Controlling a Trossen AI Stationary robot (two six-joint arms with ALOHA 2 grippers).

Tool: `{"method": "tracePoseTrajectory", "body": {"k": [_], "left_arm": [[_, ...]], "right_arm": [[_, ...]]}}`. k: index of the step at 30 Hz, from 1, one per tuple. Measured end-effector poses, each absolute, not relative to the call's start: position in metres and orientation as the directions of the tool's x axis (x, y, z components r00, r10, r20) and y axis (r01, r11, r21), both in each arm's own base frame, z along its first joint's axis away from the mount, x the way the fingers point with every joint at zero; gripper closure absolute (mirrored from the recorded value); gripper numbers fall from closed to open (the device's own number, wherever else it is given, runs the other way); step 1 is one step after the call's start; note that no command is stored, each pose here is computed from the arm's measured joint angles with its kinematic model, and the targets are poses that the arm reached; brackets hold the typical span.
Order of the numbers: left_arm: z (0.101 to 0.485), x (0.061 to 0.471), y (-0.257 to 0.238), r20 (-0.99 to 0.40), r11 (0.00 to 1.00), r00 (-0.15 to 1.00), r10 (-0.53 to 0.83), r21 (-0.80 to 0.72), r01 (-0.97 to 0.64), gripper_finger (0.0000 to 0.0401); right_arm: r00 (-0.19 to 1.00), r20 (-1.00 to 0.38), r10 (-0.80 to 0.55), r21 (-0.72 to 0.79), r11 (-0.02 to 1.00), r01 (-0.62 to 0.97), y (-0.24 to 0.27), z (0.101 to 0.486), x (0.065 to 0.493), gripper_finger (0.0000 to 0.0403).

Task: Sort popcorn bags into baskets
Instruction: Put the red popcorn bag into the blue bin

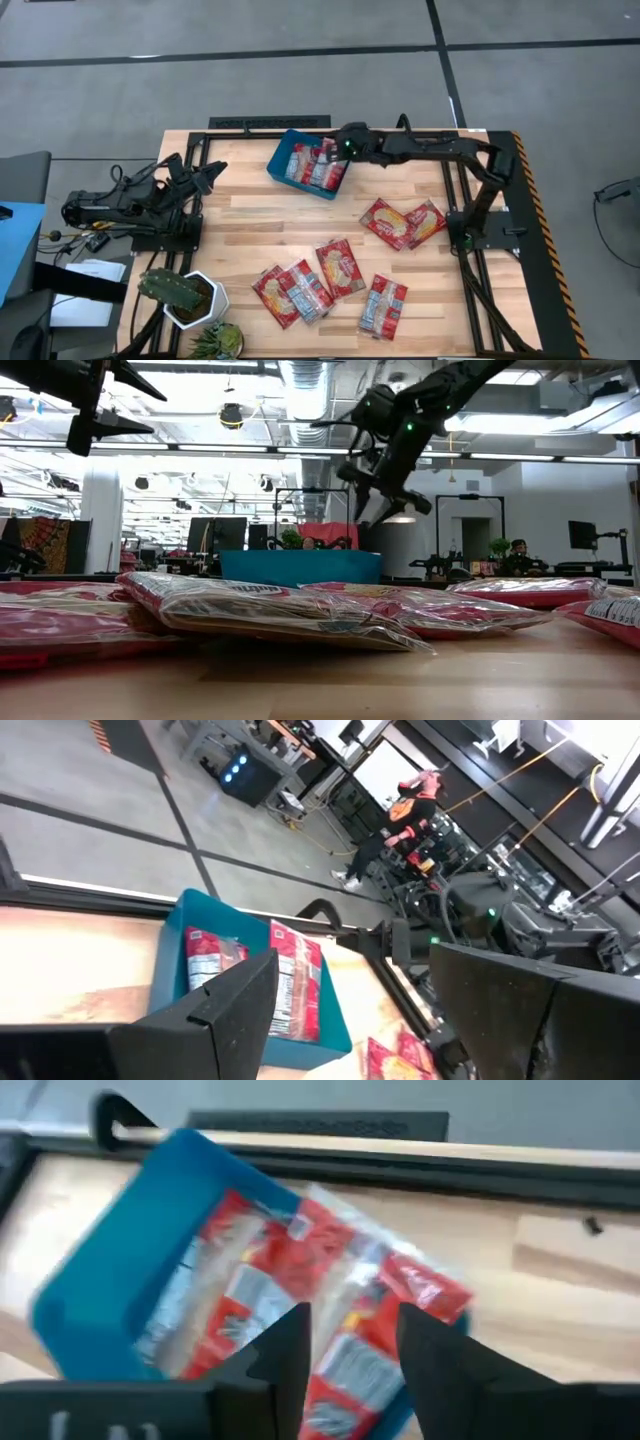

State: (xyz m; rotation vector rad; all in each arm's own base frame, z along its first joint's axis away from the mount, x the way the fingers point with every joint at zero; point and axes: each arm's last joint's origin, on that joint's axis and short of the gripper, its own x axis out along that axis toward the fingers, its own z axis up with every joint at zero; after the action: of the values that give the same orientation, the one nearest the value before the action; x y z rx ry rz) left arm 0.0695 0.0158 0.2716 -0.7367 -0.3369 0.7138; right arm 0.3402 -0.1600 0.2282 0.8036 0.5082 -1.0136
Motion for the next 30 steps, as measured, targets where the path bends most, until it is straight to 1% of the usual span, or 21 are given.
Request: {"method": "tracePoseTrajectory", "body": {"k": [6,9,13,21,23,25,30], "left_arm": [[0.27,0.069,0.016,0.027,0.518,0.71,0.704,-0.704,-0.486,0.0151],[0.269,0.069,0.016,0.017,0.506,0.699,0.715,-0.702,-0.502,0.0151],[0.269,0.069,0.017,0.016,0.495,0.684,0.729,-0.703,-0.511,0.0151],[0.269,0.068,0.018,0.015,0.469,0.65,0.76,-0.705,-0.532,0.0151],[0.269,0.067,0.018,0.015,0.463,0.642,0.767,-0.705,-0.537,0.0151],[0.269,0.067,0.018,0.015,0.457,0.636,0.772,-0.709,-0.538,0.0151],[0.269,0.067,0.018,0.015,0.454,0.633,0.774,-0.71,-0.538,0.0151]], "right_arm": [[0.457,-0.708,-0.538,0.294,0.364,0.884,-0.179,0.222,0.336,0.0274],[0.475,-0.695,-0.54,0.305,0.377,0.875,-0.183,0.222,0.338,0.029],[0.444,-0.74,-0.505,0.26,0.394,0.882,-0.181,0.207,0.34,0.0308],[0.438,-0.748,-0.498,0.207,0.452,0.868,-0.176,0.198,0.347,0.036],[0.415,-0.769,-0.486,0.186,0.451,0.873,-0.176,0.193,0.346,0.0371],[0.392,-0.793,-0.467,0.169,0.449,0.877,-0.178,0.188,0.343,0.0379],[0.41,-0.818,-0.404,0.187,0.488,0.853,-0.175,0.178,0.348,0.0387]]}}
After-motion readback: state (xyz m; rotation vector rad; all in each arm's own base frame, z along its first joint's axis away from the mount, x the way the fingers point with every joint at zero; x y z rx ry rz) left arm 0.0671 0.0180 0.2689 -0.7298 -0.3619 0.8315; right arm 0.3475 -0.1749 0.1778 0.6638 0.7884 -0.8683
